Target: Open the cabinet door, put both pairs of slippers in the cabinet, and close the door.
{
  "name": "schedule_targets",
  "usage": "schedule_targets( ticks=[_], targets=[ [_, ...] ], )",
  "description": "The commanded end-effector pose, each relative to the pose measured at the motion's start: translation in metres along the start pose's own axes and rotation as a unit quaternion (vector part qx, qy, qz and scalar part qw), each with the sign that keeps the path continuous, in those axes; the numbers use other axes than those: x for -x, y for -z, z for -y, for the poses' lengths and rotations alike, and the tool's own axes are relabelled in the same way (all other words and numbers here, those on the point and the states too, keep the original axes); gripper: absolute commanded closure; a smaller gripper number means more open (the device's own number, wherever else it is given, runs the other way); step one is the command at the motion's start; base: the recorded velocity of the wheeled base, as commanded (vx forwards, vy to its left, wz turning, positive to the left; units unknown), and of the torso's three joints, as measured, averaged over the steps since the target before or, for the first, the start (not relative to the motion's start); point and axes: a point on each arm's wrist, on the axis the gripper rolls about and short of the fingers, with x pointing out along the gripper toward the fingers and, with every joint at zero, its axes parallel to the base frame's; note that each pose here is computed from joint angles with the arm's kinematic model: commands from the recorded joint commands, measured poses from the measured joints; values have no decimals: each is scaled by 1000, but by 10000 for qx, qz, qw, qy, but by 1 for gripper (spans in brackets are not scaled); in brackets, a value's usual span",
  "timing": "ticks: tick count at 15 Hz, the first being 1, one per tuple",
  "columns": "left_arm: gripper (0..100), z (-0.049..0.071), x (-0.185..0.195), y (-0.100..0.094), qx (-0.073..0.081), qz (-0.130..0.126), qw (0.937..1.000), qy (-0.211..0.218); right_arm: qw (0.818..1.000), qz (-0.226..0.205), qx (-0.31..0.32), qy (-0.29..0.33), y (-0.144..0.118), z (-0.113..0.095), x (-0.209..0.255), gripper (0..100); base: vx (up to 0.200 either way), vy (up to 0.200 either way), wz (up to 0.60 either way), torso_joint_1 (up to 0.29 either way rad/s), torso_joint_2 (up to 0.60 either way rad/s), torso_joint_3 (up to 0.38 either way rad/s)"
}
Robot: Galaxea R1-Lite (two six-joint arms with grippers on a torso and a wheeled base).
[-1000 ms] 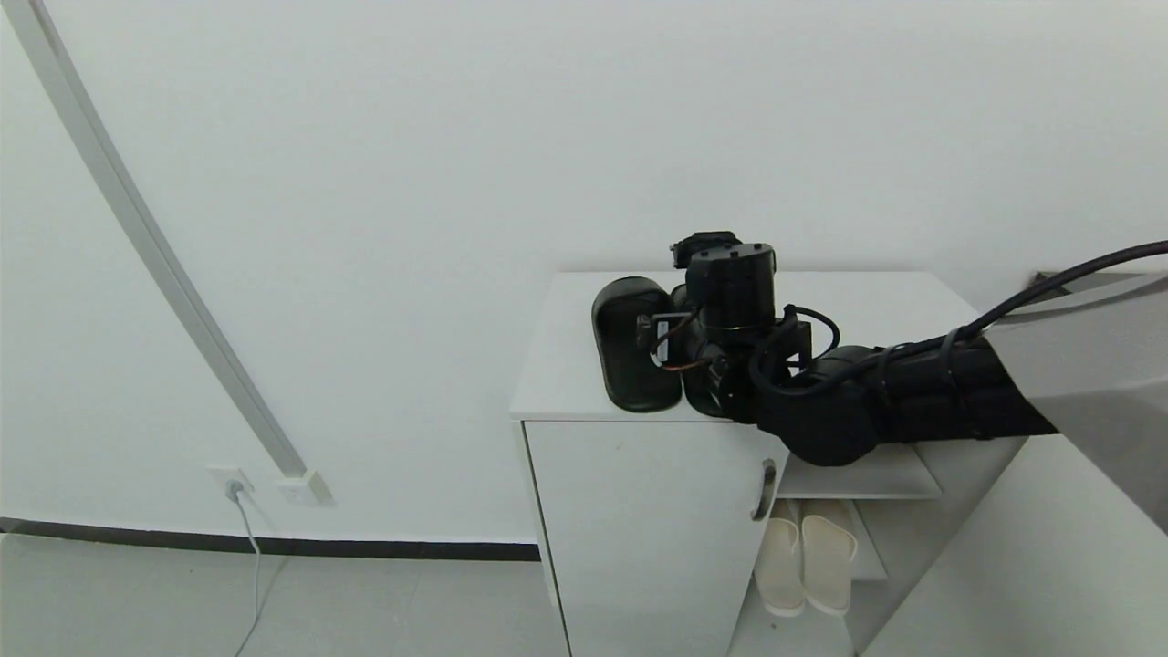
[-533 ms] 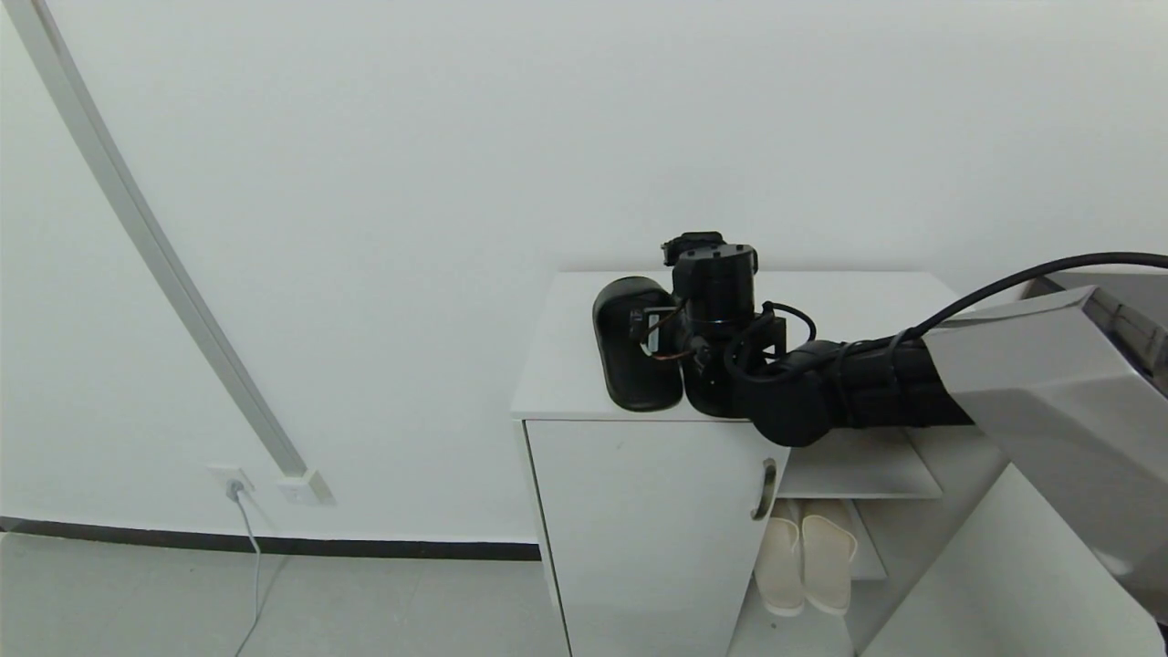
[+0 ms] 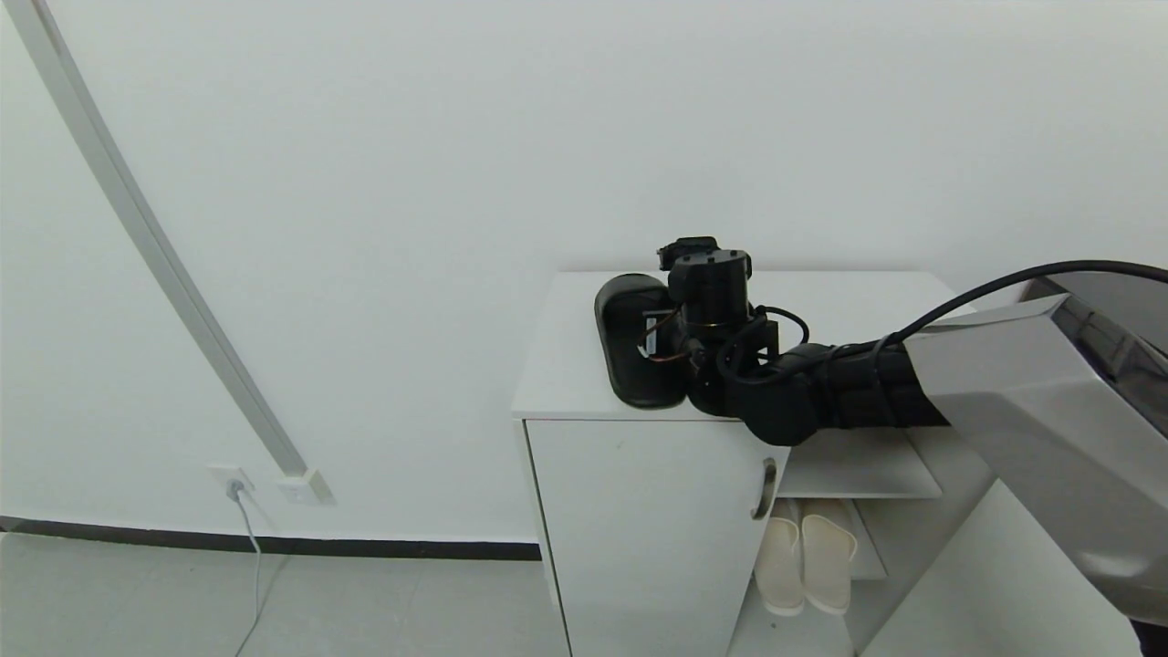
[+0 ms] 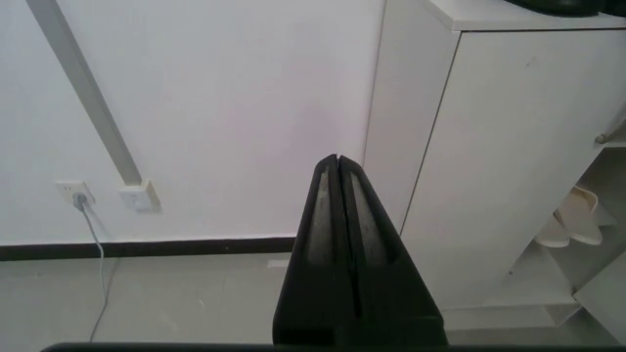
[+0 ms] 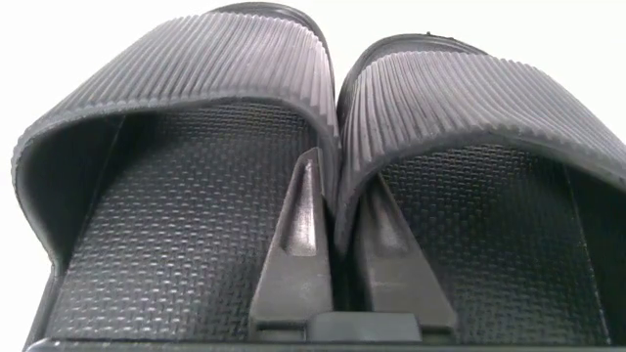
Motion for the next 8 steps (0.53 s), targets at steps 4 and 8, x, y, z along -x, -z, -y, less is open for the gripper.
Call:
schedule_targets(
  ticks=[4, 8],
  targets=[
    [100, 0, 0, 0, 0, -6, 10000, -2, 9999, 115, -72, -57, -15, 1, 15, 100, 0, 0, 0, 0, 0, 0],
    [100, 0, 0, 0, 0, -6, 10000, -9, 9994, 55, -12, -333, -21, 5, 67, 100, 0, 0, 0, 0, 0, 0]
  ],
)
